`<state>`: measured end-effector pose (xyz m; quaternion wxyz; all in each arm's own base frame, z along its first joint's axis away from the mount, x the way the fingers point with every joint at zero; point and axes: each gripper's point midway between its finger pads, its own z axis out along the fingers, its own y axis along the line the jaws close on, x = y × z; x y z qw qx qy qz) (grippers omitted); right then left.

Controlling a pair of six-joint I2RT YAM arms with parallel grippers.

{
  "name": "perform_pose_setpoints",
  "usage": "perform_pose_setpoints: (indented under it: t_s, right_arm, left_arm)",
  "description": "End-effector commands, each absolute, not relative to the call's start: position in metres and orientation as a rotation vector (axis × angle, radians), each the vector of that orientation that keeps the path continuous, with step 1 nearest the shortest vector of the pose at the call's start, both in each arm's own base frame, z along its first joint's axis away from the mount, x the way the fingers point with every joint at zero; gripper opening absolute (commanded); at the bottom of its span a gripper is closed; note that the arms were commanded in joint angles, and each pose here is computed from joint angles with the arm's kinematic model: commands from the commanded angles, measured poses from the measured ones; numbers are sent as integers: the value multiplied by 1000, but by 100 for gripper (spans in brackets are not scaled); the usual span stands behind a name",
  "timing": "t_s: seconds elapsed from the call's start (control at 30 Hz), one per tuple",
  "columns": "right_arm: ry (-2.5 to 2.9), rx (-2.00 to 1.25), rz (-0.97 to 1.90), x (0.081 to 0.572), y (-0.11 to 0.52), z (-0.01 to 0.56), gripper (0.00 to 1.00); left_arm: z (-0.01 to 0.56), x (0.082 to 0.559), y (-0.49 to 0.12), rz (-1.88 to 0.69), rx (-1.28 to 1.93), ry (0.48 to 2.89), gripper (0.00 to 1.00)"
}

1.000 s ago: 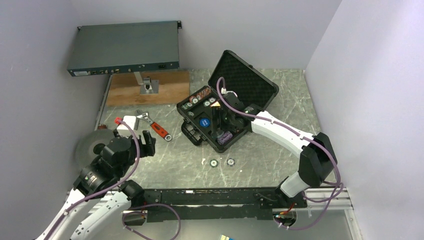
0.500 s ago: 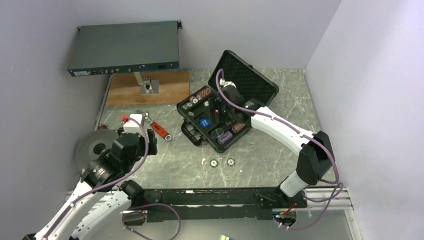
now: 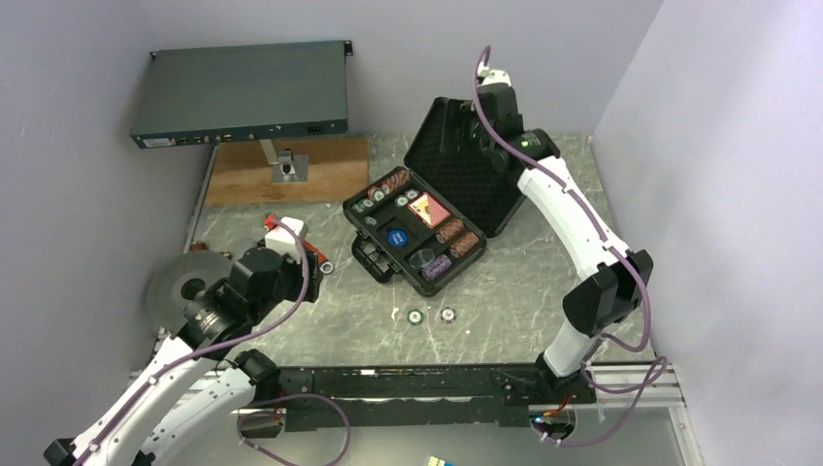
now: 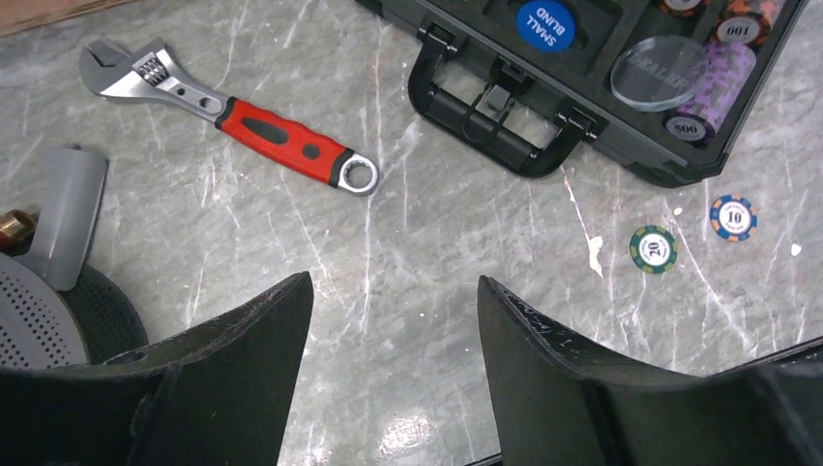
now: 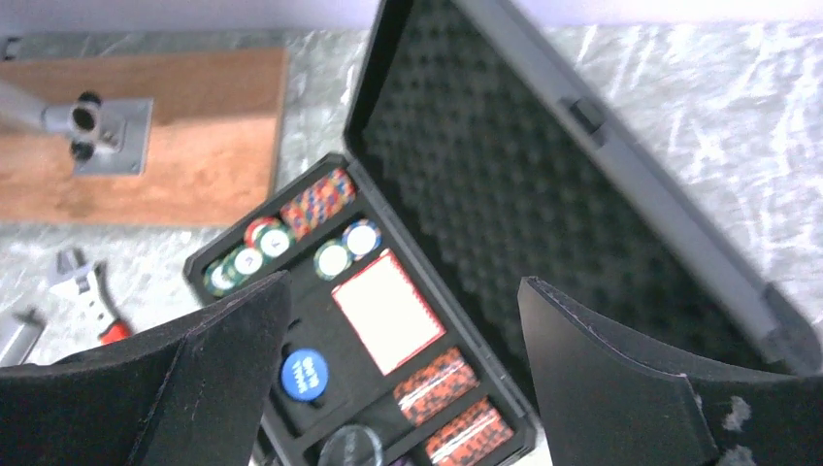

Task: Pack up texas hold em set

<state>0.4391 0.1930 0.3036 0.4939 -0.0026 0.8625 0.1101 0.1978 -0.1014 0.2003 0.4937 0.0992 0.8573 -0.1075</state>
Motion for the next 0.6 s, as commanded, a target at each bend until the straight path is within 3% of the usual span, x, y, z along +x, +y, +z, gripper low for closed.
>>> perform_pose_setpoints:
  t_s: [0.0, 0.33, 0.57]
  right_arm:
    - [2096, 26, 130, 465, 155, 311, 90]
    - [2152, 51, -116, 525, 95, 290, 91]
    - [2176, 197, 142, 545, 74, 273, 92]
  left_arm:
    - [202, 200, -112, -295, 292, 2086, 68]
    - [213, 193, -114, -359, 296, 2028, 70]
    - [216, 191, -113, -368, 292, 2010, 70]
